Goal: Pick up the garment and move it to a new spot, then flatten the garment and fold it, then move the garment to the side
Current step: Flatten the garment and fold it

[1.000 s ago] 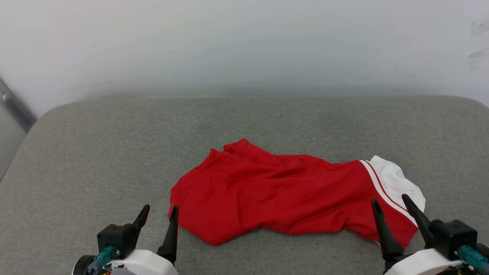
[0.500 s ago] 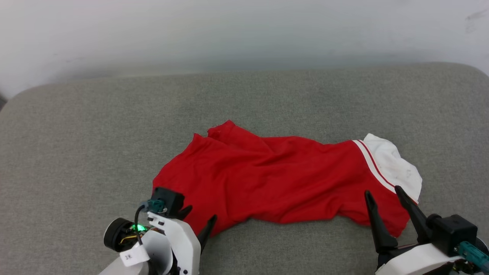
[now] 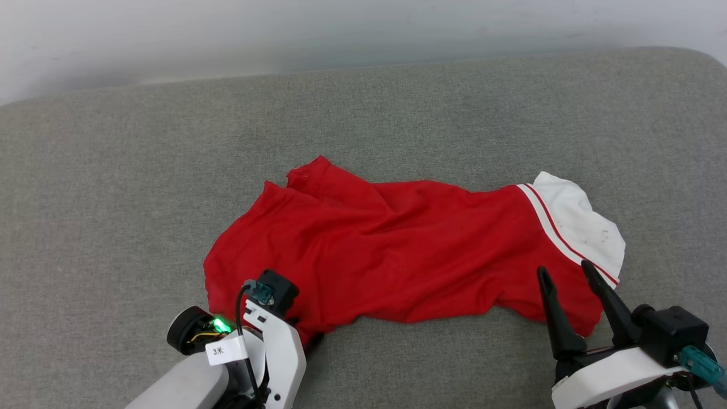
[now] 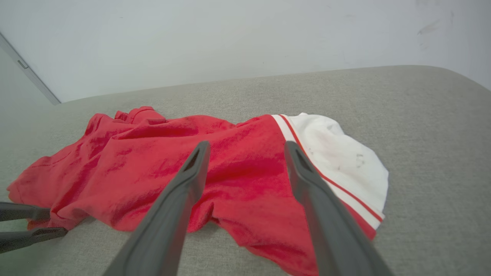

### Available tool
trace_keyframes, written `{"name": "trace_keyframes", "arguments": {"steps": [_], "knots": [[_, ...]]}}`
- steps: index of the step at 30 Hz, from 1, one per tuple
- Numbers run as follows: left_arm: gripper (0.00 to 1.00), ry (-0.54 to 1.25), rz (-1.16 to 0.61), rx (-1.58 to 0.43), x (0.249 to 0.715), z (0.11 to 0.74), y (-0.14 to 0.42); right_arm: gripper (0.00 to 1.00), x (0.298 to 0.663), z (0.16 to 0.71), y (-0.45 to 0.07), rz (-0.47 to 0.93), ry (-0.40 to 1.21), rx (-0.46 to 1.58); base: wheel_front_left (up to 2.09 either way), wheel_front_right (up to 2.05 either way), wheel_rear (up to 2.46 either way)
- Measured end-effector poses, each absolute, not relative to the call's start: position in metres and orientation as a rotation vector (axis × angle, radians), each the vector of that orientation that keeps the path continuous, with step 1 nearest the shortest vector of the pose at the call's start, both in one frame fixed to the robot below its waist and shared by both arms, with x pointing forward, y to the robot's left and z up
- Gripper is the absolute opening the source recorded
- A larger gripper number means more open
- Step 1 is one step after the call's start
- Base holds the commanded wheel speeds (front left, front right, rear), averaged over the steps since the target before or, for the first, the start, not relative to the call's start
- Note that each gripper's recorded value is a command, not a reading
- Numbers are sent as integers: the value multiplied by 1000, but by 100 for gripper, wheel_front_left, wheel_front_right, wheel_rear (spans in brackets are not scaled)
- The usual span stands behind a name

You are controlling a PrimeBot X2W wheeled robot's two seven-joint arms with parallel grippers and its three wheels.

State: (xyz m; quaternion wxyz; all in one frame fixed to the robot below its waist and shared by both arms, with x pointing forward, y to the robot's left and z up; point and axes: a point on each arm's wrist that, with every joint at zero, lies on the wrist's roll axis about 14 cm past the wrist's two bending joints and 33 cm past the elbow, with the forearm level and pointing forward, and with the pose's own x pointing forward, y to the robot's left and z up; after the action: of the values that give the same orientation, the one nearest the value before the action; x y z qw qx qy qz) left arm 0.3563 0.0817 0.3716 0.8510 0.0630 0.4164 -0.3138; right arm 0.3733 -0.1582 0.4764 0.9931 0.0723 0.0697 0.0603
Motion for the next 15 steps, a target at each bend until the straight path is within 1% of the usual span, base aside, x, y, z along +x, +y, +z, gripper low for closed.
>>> {"name": "trace_keyframes", "arguments": {"steps": [3,6,11,15], "knots": [[0,842,-658,134,366,378,82,100,374,476,-160,115,135,152,0,0,0],[0,753,-639,128,383,393,82,100,373,476,-161,110,135,159,0,0,0],[0,548,-558,62,434,438,86,100,375,473,-163,102,138,170,0,0,0],[0,449,-520,21,467,462,87,100,380,470,-164,99,143,174,0,0,0]]}}
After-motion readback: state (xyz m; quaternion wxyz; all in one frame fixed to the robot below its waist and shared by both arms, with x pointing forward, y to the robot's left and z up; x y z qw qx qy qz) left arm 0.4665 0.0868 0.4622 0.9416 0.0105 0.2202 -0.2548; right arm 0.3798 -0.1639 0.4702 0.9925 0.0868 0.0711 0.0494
